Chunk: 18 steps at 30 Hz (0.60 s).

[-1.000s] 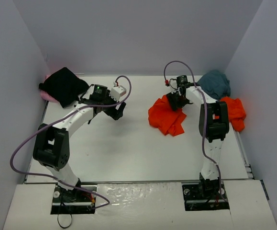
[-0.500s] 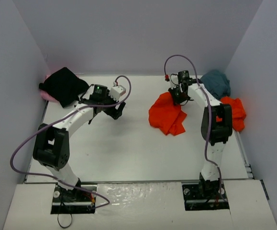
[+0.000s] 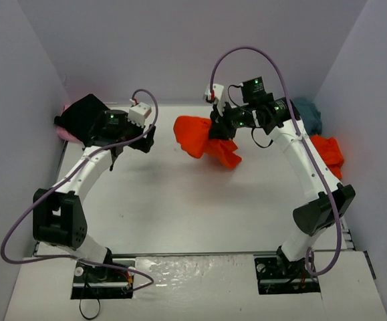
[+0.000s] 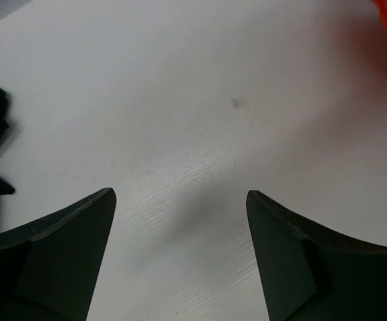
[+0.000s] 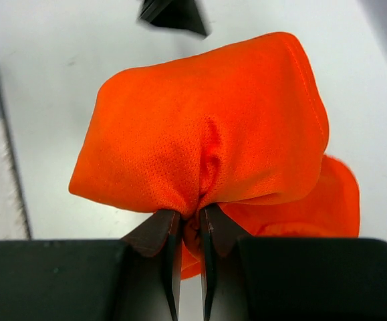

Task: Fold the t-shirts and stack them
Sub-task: Move the tshirt to the center of the board

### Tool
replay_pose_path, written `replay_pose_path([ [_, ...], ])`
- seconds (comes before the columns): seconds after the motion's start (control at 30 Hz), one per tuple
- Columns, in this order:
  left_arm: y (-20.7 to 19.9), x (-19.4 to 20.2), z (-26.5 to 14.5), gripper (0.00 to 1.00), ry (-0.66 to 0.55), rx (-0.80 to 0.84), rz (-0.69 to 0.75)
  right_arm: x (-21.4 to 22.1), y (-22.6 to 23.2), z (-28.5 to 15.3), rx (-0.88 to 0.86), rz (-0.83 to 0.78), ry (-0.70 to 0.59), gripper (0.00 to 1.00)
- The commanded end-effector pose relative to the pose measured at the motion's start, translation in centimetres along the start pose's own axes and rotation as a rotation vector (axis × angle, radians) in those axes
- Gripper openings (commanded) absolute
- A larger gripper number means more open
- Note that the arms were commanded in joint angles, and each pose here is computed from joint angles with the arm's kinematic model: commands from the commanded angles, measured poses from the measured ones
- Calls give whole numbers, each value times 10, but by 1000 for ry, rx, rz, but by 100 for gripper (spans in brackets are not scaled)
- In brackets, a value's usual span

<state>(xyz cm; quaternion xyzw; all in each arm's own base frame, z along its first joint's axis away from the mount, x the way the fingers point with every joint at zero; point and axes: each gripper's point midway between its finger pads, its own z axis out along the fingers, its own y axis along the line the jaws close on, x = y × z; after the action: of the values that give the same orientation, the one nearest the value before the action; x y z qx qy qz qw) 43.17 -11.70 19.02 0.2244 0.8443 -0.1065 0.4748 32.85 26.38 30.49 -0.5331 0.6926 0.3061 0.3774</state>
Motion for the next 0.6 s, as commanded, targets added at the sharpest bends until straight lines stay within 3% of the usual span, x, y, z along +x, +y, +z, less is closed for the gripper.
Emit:
replay_pose_path([
  [0.0, 39, -47, -42, 76, -196, -103, -51, 12, 78, 9, -357, -70, 37, 6],
  [0.17, 53, -46, -55, 76, -222, -139, -58, 8, 105, 5, -409, -170, 73, 5],
  [0.27, 56, -44, -50, 77, -212, -139, -65, 12, 89, 5, -347, -203, 109, 0],
  [0.37, 56, -45, -42, 76, -204, -122, -79, 15, 56, 11, -242, -135, 115, 0],
  [0.47, 57, -40, -33, 76, -191, -112, -86, 31, 14, 17, -56, -79, 186, 0],
  [0.5, 56, -37, -30, 76, -185, -105, -86, 28, -11, 21, 76, -43, 182, 1],
  [0.57, 54, -32, -25, 76, -171, -93, -85, 65, -63, 9, 370, -3, 342, 8],
])
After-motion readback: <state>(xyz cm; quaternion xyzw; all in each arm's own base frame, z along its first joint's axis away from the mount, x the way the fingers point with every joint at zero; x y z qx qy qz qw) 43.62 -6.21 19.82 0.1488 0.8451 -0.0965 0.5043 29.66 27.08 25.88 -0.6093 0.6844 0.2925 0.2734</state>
